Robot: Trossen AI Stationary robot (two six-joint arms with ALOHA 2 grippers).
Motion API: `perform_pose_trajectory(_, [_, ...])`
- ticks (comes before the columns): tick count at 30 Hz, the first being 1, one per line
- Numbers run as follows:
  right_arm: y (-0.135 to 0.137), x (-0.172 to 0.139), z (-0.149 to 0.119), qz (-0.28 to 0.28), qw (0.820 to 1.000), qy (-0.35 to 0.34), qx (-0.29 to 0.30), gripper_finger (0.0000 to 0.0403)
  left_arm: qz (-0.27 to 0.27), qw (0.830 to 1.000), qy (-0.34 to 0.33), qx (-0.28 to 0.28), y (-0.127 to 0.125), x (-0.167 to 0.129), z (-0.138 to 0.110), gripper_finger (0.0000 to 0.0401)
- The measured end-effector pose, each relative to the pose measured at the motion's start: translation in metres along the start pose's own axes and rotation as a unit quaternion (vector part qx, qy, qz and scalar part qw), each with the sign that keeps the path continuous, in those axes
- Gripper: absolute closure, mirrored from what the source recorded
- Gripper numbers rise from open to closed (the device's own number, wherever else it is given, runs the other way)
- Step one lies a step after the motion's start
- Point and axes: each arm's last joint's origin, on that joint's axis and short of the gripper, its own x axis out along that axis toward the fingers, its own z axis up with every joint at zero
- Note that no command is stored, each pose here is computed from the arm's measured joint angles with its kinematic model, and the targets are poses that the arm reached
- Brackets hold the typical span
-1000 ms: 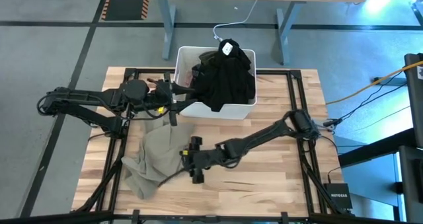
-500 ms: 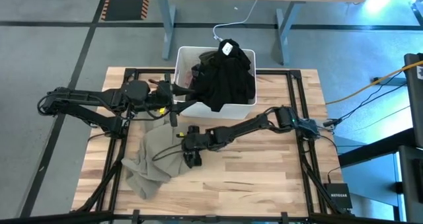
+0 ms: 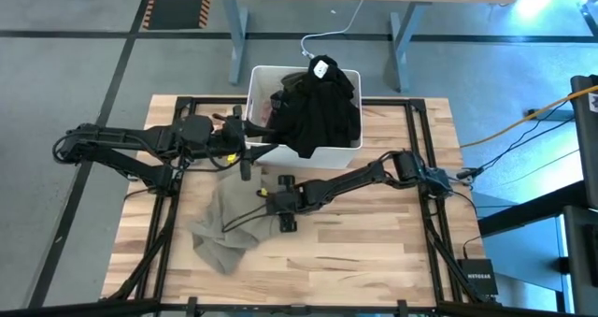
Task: Sort clothes
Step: Put the brown short into the white laundry bin
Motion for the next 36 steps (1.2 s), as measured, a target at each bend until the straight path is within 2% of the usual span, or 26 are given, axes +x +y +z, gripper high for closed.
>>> perform_pose_trajectory(2, [0.001, -0.003, -0.002, -0.008, 1.0, 0.013, 0.001, 0.0384, 0.0, 1.0, 0.003, 0.0, 0.0, 0.0, -0.001, 0.0231])
perform_pose_trajectory(7, [0.019, -0.024, -0.013, -0.041, 0.997, 0.068, -0.021, 0.0378, 0.0, 1.0, 0.006, 0.0, 0.0, 0.0, -0.001, 0.0231])
perform_pose_trajectory(10, [0.033, -0.047, -0.021, -0.057, 0.992, 0.102, -0.041, 0.0394, 0.0, 1.0, 0.002, -0.001, 0.0, 0.0, 0.0, 0.0231])
perform_pose_trajectory(14, [0.052, -0.08, -0.028, -0.058, 0.991, 0.115, -0.045, 0.0392, 0.0, 1.0, 0.002, -0.001, 0.0, 0.0, 0.0, 0.0231])
perform_pose_trajectory(18, [0.064, -0.122, -0.024, -0.054, 0.995, 0.073, -0.034, 0.0396, 0.0, 1.0, -0.002, -0.002, 0.0, 0.0, 0.0, 0.0231])
perform_pose_trajectory(21, [0.071, -0.147, -0.022, -0.074, 0.996, 0.033, -0.029, 0.0394, -0.011, 1.0, -0.012, -0.005, -0.001, 0.0, 0.002, 0.0231])
perform_pose_trajectory(27, [0.069, -0.2, -0.019, -0.105, 0.993, -0.05, -0.001, 0.0396, -0.028, 0.999, -0.034, -0.01, -0.002, 0.0, 0.007, 0.0231])
perform_pose_trajectory(32, [0.068, -0.224, -0.02, -0.104, 0.991, -0.083, 0.005, 0.0396, -0.028, 0.999, -0.037, -0.006, -0.001, -0.001, 0.008, 0.0231])
perform_pose_trajectory(36, [0.058, -0.25, -0.02, -0.133, 0.982, -0.128, 0.022, 0.0396, -0.028, 0.999, -0.037, -0.005, -0.001, -0.001, 0.007, 0.0231])
